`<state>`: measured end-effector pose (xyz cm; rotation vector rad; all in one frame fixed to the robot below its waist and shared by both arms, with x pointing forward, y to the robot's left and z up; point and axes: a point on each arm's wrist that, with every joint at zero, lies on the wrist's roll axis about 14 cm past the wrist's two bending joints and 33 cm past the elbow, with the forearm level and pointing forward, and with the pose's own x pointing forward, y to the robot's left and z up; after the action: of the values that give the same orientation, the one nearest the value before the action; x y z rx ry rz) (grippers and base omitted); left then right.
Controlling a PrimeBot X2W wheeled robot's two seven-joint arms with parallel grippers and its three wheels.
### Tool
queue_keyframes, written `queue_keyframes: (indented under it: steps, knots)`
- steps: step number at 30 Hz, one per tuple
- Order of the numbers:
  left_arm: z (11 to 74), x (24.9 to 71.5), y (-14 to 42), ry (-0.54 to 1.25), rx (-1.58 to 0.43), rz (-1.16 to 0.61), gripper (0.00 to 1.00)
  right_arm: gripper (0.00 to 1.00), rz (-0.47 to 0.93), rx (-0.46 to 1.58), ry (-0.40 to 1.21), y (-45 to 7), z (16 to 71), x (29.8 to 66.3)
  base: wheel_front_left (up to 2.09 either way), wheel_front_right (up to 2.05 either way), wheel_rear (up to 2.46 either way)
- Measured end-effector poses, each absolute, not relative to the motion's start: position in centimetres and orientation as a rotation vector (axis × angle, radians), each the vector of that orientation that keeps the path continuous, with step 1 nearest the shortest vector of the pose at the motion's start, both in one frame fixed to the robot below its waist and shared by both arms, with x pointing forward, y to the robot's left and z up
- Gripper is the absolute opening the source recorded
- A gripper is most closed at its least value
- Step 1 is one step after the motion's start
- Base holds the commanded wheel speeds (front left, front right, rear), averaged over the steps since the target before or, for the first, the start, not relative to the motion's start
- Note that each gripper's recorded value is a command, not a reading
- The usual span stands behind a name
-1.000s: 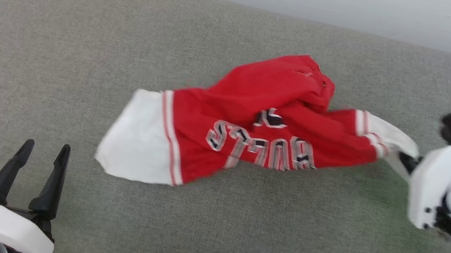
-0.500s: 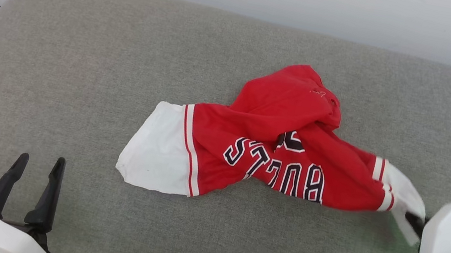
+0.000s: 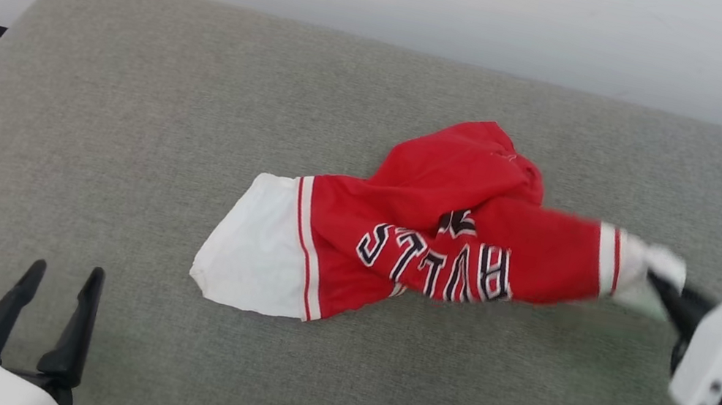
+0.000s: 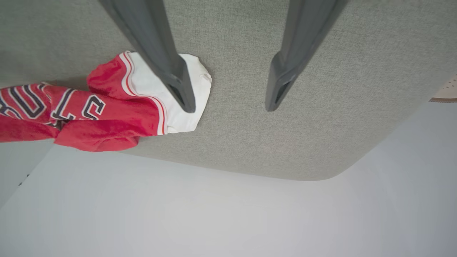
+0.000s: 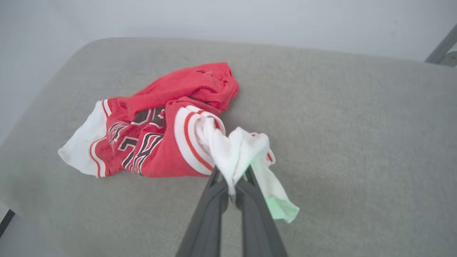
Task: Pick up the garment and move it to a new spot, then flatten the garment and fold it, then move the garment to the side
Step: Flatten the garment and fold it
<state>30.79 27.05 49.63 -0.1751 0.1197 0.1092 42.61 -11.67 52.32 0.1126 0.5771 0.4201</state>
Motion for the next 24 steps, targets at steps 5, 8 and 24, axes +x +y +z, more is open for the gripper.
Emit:
queue_keyframes:
  steps: [5,8,24]
  knots:
    - [49.6,30.7,26.7,0.123,-0.186,0.1,1.0,0.0,0.434,0.112,0.468,-10.4,54.7,46.7,0.0,0.0,0.0]
    - [49.5,30.6,26.8,0.127,-0.19,0.102,1.0,0.0,0.425,0.096,0.437,-9.9,55.1,49.3,0.0,0.0,0.0]
    - [47.7,31.1,27.0,0.173,-0.214,0.122,1.0,0.47,0.335,0.003,0.598,-8.1,46.5,58.2,0.0,0.0,0.0]
